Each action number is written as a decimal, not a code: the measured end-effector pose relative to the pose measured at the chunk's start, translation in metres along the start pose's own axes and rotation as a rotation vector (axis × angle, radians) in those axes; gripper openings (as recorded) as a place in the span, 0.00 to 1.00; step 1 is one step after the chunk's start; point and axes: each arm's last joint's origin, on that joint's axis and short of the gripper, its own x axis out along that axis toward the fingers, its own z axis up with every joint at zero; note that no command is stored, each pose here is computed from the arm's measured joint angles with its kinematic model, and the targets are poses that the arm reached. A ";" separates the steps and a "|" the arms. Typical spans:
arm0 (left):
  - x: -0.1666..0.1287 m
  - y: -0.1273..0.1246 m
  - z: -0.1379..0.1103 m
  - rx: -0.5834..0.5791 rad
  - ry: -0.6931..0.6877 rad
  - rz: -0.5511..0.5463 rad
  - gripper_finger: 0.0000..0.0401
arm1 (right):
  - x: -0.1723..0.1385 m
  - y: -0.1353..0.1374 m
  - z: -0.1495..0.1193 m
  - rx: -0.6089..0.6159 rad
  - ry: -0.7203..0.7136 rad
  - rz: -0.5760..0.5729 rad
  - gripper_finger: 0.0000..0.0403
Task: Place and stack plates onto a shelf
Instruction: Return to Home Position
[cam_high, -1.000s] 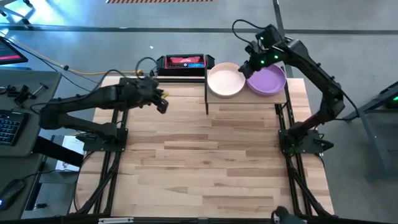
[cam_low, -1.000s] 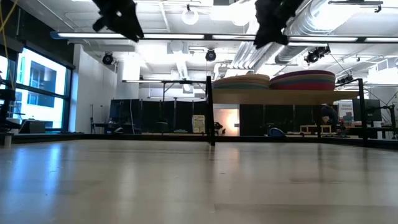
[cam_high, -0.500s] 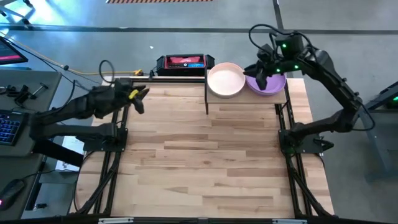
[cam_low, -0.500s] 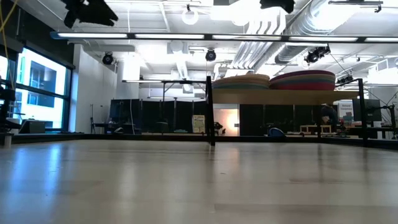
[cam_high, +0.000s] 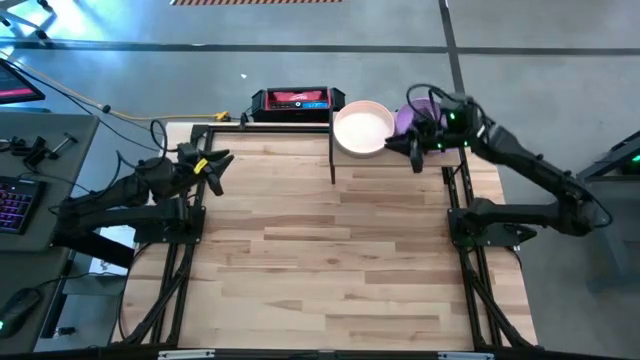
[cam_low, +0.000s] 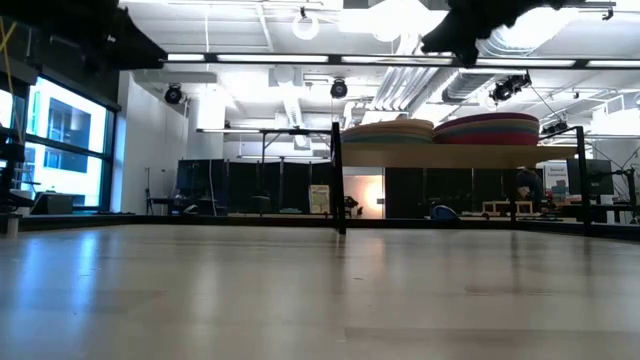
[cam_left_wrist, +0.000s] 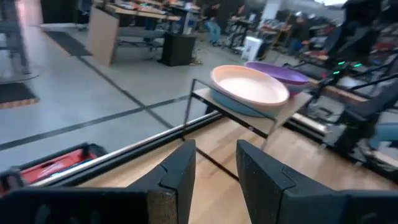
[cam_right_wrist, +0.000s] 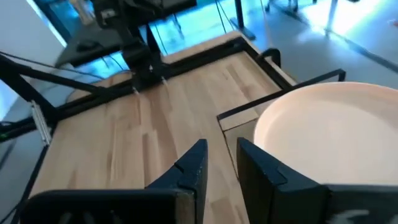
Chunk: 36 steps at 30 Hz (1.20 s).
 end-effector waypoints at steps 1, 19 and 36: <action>0.000 0.001 -0.005 -0.006 -0.008 -0.019 0.26 | -0.001 0.000 -0.007 -0.003 -0.017 0.007 0.17; 0.011 0.003 -0.058 -0.023 0.021 -0.265 0.10 | -0.003 0.002 -0.116 0.073 -0.294 0.266 0.17; 0.020 0.002 -0.089 -0.073 0.097 -0.391 0.00 | 0.016 0.017 -0.166 0.066 -0.350 0.333 0.17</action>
